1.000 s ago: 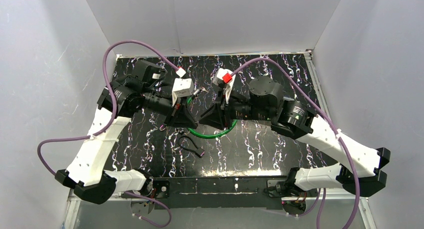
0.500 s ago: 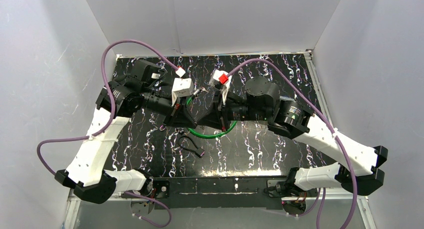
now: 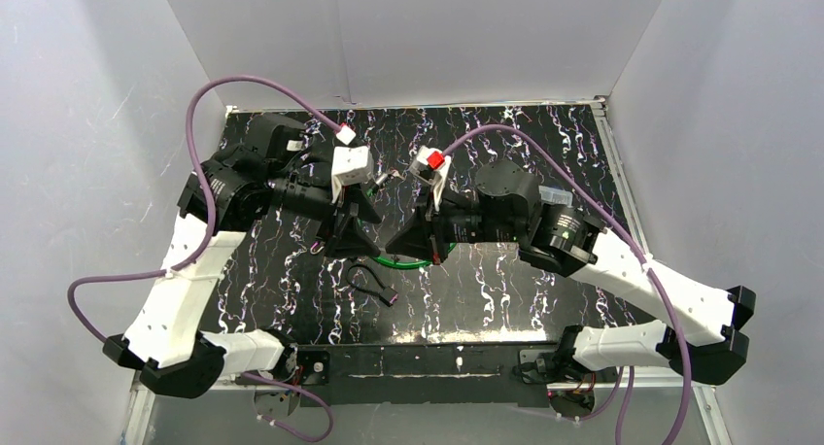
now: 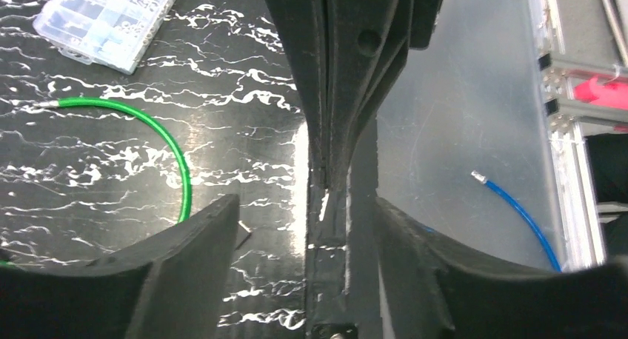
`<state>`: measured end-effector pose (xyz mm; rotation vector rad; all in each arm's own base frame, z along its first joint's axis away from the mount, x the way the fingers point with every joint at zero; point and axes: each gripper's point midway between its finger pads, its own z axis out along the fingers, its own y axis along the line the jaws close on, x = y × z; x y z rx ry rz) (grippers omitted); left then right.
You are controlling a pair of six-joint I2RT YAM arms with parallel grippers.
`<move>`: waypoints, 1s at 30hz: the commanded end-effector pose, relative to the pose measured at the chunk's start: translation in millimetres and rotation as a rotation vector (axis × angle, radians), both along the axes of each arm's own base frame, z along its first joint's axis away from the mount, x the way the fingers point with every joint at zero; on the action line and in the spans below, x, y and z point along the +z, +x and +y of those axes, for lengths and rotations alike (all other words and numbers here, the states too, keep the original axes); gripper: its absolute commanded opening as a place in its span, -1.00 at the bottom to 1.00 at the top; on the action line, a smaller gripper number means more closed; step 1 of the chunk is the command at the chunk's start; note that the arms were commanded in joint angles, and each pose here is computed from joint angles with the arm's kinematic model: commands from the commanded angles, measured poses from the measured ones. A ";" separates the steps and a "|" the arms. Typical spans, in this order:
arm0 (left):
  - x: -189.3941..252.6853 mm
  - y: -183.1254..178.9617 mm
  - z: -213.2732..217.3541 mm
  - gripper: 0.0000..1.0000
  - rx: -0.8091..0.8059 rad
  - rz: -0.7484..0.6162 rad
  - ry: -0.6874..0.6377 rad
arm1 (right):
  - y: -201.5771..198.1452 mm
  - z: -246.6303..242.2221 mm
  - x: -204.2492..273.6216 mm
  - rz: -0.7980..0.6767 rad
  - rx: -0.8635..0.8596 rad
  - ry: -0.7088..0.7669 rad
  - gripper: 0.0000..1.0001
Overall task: Unlock with the key
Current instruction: Pick up the key from the center of the board, then pick up the lock from the center of the board.
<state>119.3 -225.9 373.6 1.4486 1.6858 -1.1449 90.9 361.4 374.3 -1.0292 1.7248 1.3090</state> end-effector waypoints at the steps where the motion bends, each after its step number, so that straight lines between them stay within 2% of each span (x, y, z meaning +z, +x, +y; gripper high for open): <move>1: 5.5 -6.7 4.8 0.44 0.008 -0.018 -0.005 | -4.8 -4.0 30.0 0.003 0.005 0.125 -0.97; 4: 4.9 -10.7 8.4 0.64 0.004 -0.044 -0.010 | -3.8 -10.1 33.1 -0.001 -0.006 0.135 -0.97; 6: 4.2 -12.2 11.2 0.94 0.007 -0.076 -0.013 | -3.1 -14.2 32.0 -0.004 -0.013 0.132 -0.97; 7: 3.1 -11.6 12.8 0.96 0.016 -0.092 -0.012 | -3.1 -16.5 31.4 -0.003 -0.016 0.129 -0.97; 10: -11.3 -6.1 20.0 0.97 0.044 -0.157 0.021 | -1.6 -24.1 25.5 0.006 -0.041 0.115 -0.97; 13: -49.7 0.6 34.4 0.96 0.037 -0.261 0.110 | 2.3 -34.1 7.1 0.033 -0.081 0.082 -0.97; 20: -175.3 -3.5 67.5 0.97 -0.206 -0.494 0.304 | 15.0 -63.0 -42.7 0.119 -0.220 0.020 -0.97; 24: -210.3 1.7 61.8 0.96 -0.305 -0.570 0.296 | 18.6 -80.3 -66.0 0.162 -0.300 -0.001 -0.97; 27: -228.2 6.5 51.1 0.80 -0.389 -0.593 0.284 | 19.7 -92.4 -74.7 0.179 -0.351 0.011 -0.97; 30: -245.5 14.7 39.3 0.85 -0.477 -0.629 0.264 | 20.7 -104.2 -76.5 0.178 -0.394 0.022 -0.97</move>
